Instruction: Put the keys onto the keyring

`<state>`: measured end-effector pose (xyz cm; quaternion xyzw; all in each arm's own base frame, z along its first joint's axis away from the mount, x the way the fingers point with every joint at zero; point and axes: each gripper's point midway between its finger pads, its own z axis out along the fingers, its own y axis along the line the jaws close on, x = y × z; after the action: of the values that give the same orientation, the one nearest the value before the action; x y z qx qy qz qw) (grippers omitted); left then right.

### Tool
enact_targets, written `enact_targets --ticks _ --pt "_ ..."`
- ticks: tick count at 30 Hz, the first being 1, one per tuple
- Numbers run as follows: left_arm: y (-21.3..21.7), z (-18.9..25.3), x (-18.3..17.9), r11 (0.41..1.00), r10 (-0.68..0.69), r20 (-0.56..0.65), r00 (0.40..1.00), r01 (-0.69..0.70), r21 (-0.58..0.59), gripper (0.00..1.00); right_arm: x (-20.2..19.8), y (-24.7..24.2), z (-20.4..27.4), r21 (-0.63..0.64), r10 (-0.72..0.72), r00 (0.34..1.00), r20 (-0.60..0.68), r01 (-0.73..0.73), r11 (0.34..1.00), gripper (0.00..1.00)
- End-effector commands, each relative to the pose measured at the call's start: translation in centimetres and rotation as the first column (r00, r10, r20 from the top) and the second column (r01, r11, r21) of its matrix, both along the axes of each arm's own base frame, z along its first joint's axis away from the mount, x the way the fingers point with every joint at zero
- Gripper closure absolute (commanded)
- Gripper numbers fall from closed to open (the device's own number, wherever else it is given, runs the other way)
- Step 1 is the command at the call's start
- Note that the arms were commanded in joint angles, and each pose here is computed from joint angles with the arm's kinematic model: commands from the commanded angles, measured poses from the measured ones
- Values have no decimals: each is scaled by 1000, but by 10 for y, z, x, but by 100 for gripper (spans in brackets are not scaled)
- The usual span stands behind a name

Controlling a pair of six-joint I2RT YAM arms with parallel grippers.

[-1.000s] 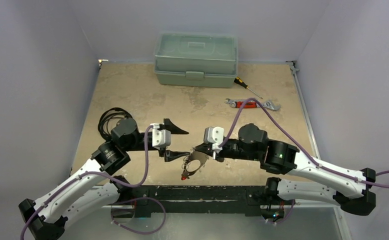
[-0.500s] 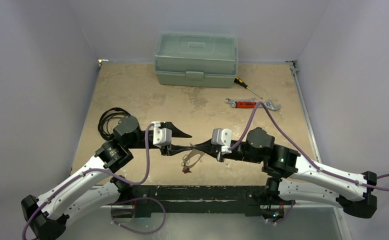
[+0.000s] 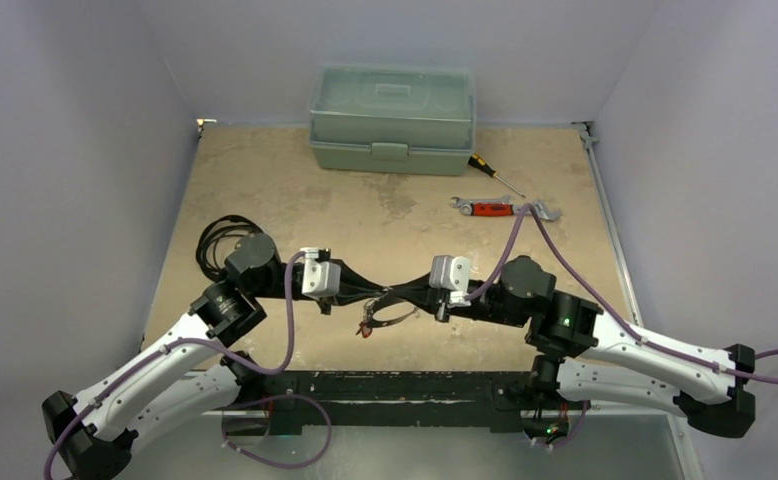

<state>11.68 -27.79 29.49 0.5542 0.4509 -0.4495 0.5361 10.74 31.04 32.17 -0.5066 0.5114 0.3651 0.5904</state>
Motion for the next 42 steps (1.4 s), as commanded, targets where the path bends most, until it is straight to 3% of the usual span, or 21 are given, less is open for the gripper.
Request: enact_targets --ticks 1,10,14,17,19,24,35,42 --pt "2 10 2 1000 8 47 999 -7 -30 100 -9 -9 39 143 20 999 46 -26 989 100" --pt "1 10 1 1000 3 42 999 -2 -28 98 -14 -10 39 158 43 998 43 -50 986 100" --pt "3 15 3 999 25 43 999 -23 -37 56 -14 -7 35 148 51 998 38 -56 987 100" --pt "5 22 3 997 45 49 998 -42 -58 42 -18 -6 34 148 72 997 39 -77 986 100" --pt "6 25 1 997 40 50 998 -36 -71 43 -21 -6 34 152 85 996 40 -91 984 100" --pt "5 33 -10 995 -17 31 999 20 -97 60 -20 -4 34 146 88 995 36 -92 985 100" --pt "4 39 -16 993 -56 0 998 55 -106 57 -23 0 38 164 108 993 40 -113 980 100" --pt "1 38 -21 990 -102 -24 995 99 -101 65 -24 3 37 166 121 992 39 -126 978 100"
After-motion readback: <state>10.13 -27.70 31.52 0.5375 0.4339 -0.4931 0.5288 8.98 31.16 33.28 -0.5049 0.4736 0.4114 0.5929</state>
